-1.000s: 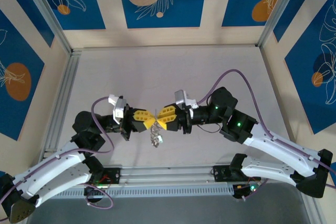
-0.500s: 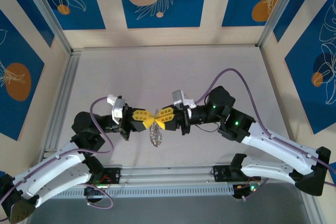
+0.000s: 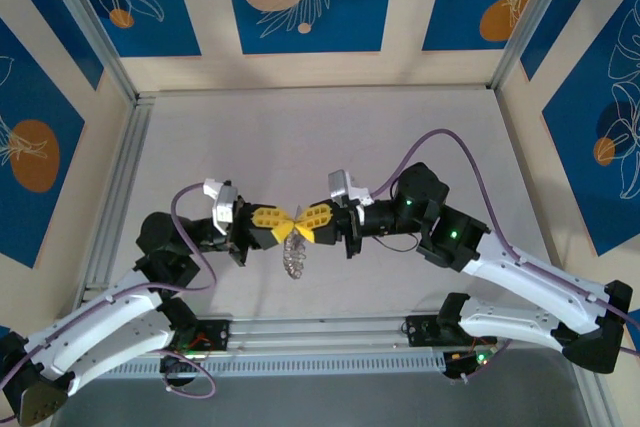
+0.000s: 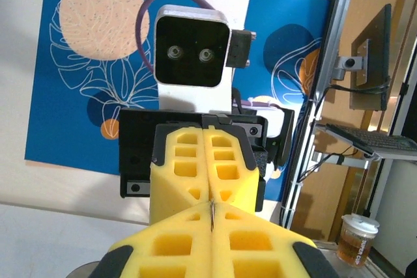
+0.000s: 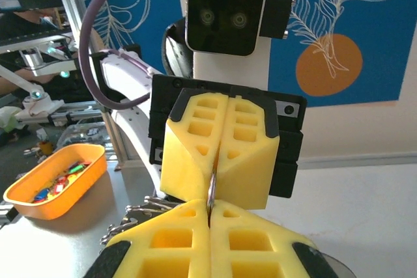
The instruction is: Put the keys on the keyring
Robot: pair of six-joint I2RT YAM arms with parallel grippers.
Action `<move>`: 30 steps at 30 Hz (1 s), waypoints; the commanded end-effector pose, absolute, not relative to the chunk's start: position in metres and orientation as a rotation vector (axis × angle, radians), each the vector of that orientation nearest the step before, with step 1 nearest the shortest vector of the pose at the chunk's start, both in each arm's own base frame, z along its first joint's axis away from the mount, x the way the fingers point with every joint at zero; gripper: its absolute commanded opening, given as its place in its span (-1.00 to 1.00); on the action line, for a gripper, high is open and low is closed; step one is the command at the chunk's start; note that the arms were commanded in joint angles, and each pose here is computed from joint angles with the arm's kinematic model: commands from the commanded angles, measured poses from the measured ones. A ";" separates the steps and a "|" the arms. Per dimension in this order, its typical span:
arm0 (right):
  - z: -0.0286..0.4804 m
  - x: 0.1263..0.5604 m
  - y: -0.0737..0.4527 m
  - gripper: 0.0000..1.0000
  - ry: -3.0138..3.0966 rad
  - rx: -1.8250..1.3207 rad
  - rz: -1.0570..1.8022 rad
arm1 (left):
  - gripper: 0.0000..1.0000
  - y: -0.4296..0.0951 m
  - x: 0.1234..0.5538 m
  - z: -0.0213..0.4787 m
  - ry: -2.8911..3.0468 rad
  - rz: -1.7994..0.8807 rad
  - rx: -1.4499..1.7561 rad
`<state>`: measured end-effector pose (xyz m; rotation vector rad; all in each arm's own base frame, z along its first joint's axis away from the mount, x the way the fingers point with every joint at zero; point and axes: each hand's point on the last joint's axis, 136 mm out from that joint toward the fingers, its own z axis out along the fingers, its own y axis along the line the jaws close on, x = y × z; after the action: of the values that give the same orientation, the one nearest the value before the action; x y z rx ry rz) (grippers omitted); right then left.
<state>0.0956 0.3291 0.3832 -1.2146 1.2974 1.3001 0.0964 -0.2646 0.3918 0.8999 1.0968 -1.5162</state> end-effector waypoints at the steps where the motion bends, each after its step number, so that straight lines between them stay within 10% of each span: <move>1: 0.366 0.118 0.322 -1.00 1.452 -1.200 1.155 | -0.80 -0.262 0.094 0.397 1.153 -1.424 0.957; 6: 0.363 0.129 0.301 -1.00 1.590 -1.220 1.054 | -0.34 -0.244 0.107 0.375 1.392 -1.147 0.997; 30: 0.353 0.094 0.317 -1.00 1.695 -1.644 1.007 | -0.29 -0.256 0.094 0.352 1.473 -1.147 1.238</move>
<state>0.0994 0.3190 0.3337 -1.6186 1.7756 1.0065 0.1055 -0.2574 0.3371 1.1945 1.5539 -1.1214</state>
